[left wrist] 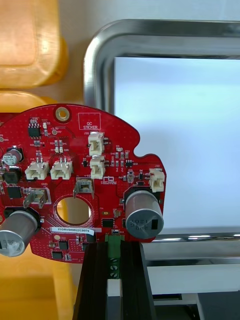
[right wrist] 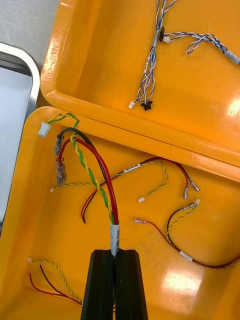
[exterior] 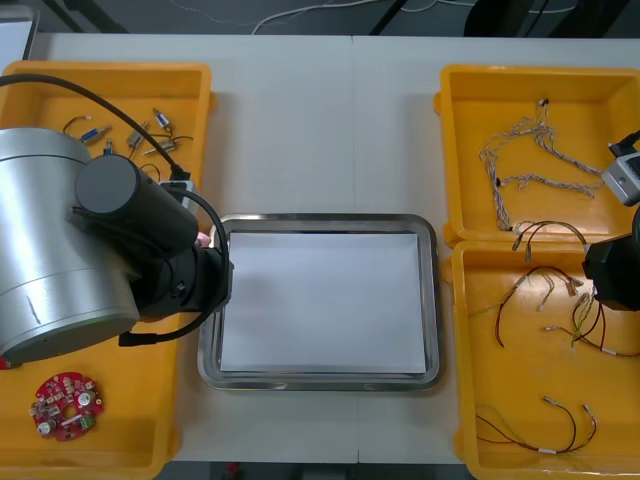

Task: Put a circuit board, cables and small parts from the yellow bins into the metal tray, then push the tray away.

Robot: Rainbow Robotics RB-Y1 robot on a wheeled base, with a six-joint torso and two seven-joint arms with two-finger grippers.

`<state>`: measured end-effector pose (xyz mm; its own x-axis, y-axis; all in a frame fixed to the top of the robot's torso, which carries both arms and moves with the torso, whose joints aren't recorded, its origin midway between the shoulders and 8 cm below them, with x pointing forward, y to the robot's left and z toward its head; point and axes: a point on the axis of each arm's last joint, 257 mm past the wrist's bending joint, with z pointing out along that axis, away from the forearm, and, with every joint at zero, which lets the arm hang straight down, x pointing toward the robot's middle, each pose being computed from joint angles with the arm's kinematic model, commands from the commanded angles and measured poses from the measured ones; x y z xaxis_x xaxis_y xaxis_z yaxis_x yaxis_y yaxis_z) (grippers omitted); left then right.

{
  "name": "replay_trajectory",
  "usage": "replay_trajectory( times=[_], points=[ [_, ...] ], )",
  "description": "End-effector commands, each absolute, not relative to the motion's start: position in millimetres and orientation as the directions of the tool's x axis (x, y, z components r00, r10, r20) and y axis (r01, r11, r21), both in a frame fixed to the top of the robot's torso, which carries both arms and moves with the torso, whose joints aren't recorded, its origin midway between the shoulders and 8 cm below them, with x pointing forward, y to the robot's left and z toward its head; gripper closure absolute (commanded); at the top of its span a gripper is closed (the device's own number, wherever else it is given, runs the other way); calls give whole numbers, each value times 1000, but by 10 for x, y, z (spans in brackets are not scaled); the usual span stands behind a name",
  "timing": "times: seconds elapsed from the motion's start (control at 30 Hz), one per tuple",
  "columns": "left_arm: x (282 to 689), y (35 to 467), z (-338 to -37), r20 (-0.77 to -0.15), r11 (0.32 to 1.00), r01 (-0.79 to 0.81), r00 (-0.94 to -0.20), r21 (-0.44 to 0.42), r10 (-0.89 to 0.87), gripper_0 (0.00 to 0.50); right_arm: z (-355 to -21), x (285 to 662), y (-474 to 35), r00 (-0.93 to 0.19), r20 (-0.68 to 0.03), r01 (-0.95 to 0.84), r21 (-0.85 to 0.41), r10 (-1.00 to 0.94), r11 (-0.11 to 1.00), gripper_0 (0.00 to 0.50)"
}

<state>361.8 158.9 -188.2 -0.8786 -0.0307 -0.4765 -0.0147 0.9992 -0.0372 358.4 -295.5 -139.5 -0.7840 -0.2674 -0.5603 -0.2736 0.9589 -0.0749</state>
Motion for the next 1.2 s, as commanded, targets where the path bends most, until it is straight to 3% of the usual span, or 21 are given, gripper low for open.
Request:
replay_trajectory(
  times=[0.03,0.47,0.73,1.2],
  points=[
    [3722,1167,-1754,-517,996,71,-855,-49,36,500,-1264,3602,-2959,-771,-579,-255,-100,-265,962,500],
    [3801,780,-1959,-505,995,73,-863,-61,32,500,-1264,3602,-2959,-771,-579,-255,-100,-265,962,500],
    [3777,689,-2152,-467,997,49,-884,-62,15,500,-1264,3602,-2959,-771,-579,-255,-100,-265,962,500],
    [3572,792,-2498,-425,996,76,-904,-46,49,500,-1264,3602,-2959,-771,-579,-255,-100,-265,962,500]
  ],
)
